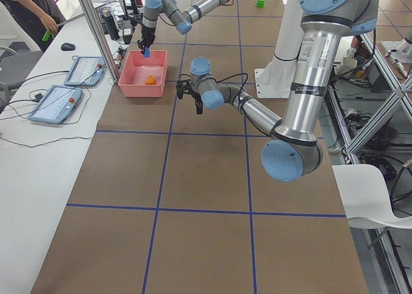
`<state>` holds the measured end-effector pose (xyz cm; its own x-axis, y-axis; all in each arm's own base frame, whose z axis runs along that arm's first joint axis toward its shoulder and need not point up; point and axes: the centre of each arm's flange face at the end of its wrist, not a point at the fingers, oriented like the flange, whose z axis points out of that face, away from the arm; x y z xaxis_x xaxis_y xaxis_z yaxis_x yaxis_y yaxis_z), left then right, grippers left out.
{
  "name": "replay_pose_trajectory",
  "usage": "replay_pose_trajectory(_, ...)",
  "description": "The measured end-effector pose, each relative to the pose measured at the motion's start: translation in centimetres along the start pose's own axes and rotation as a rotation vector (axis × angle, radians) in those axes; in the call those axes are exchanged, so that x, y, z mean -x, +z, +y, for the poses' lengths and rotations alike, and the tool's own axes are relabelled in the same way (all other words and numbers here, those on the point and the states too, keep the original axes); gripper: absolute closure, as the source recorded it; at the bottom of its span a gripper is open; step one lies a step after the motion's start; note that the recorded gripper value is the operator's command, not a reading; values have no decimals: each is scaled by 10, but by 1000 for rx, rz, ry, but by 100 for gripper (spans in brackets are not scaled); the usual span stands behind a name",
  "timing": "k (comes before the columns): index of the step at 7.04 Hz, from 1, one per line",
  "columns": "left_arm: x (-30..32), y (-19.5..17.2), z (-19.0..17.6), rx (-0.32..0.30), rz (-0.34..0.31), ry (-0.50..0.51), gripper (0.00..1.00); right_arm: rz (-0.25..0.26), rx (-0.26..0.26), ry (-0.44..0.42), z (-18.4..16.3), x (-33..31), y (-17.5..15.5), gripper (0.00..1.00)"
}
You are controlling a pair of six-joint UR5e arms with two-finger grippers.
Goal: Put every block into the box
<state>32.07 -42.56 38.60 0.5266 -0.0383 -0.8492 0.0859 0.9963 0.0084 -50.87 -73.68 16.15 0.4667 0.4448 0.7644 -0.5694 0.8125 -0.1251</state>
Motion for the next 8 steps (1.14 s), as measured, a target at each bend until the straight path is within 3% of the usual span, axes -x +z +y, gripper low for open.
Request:
replay_pose_trajectory(1,40,2,34,21,-64,85,0,-21,-8,6,18,10,9,1)
replay_pose_trajectory(4,105,16,150,117,-251,279,0,-42,-18,-7,43,21,13,0)
replay_pose_trajectory(8,144,26,271,379,-346,488,0,-81,41,-24,-7,16,-35,0)
